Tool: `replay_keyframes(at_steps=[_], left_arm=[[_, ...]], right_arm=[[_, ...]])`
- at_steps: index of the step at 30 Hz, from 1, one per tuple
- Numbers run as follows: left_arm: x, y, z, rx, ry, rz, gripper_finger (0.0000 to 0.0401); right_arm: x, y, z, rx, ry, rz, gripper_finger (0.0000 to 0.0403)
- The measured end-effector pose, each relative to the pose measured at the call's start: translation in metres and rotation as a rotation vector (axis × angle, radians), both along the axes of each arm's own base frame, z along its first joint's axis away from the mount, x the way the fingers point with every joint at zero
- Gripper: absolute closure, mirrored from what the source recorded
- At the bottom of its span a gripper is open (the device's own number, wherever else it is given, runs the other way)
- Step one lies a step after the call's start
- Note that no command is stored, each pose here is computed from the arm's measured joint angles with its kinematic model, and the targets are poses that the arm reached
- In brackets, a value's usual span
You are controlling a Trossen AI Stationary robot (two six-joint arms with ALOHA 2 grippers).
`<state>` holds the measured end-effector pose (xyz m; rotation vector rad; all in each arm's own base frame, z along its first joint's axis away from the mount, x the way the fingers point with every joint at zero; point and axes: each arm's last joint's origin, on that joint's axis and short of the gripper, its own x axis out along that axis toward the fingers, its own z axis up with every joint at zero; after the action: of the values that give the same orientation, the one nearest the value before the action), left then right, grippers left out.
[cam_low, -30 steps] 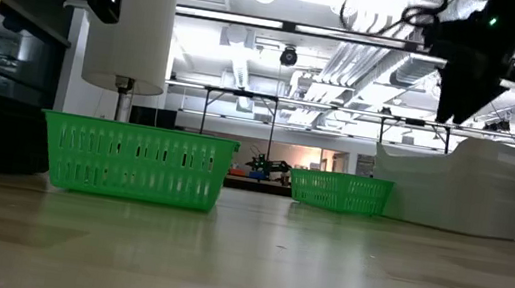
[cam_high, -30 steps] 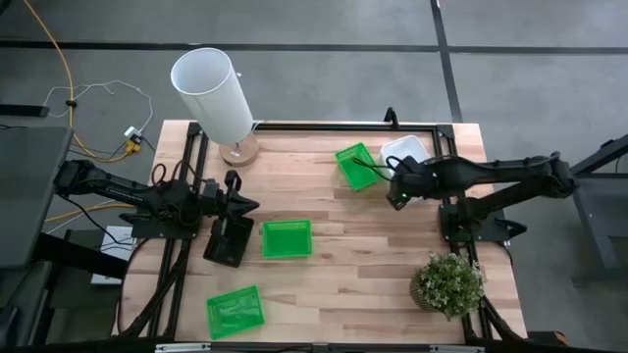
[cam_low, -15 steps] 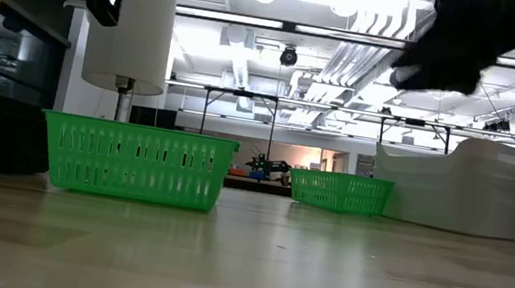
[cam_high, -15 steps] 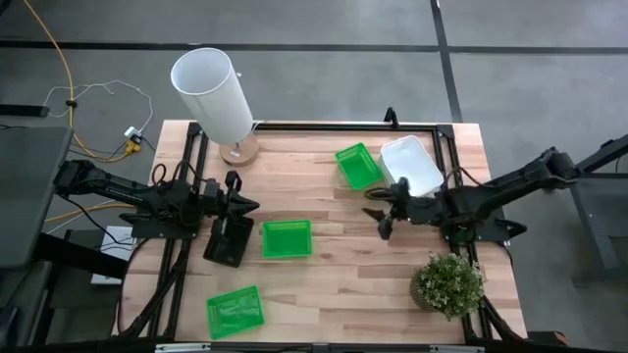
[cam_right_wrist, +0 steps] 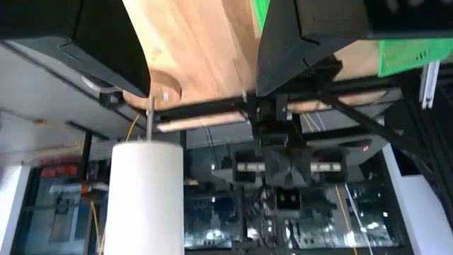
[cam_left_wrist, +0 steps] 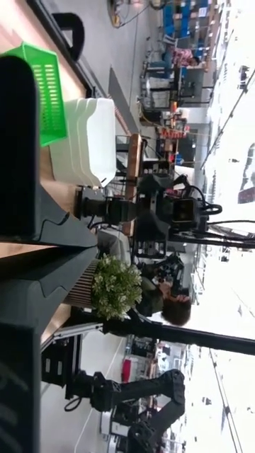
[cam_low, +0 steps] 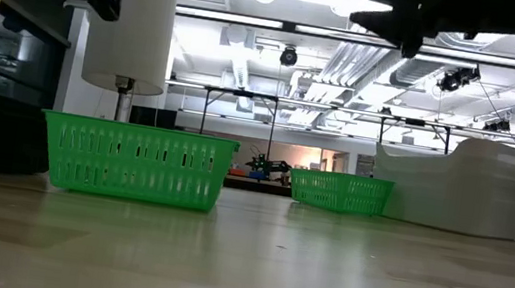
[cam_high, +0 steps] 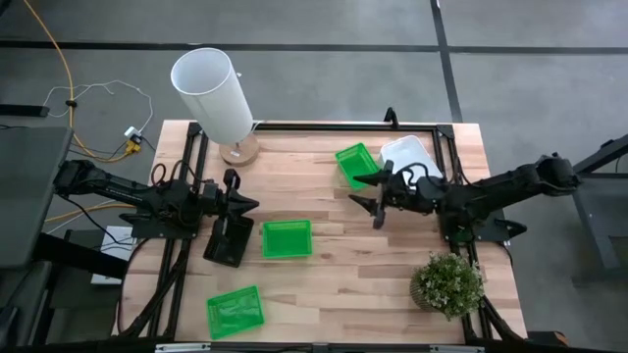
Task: Stack baskets by color
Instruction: Stack the bottom green bin into the middle green bin
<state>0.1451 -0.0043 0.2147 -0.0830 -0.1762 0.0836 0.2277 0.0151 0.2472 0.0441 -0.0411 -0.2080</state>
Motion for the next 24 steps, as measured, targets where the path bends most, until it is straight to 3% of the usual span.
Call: replay_keyframes(at_steps=[24], left_arm=[[-0.0002, 0.0007, 0.0005, 0.020, -0.003, 0.027, 0.0401]], right_arm=[[0.0006, -0.0022, -0.0032, 0.037, 0.024, 0.034, 0.0160]])
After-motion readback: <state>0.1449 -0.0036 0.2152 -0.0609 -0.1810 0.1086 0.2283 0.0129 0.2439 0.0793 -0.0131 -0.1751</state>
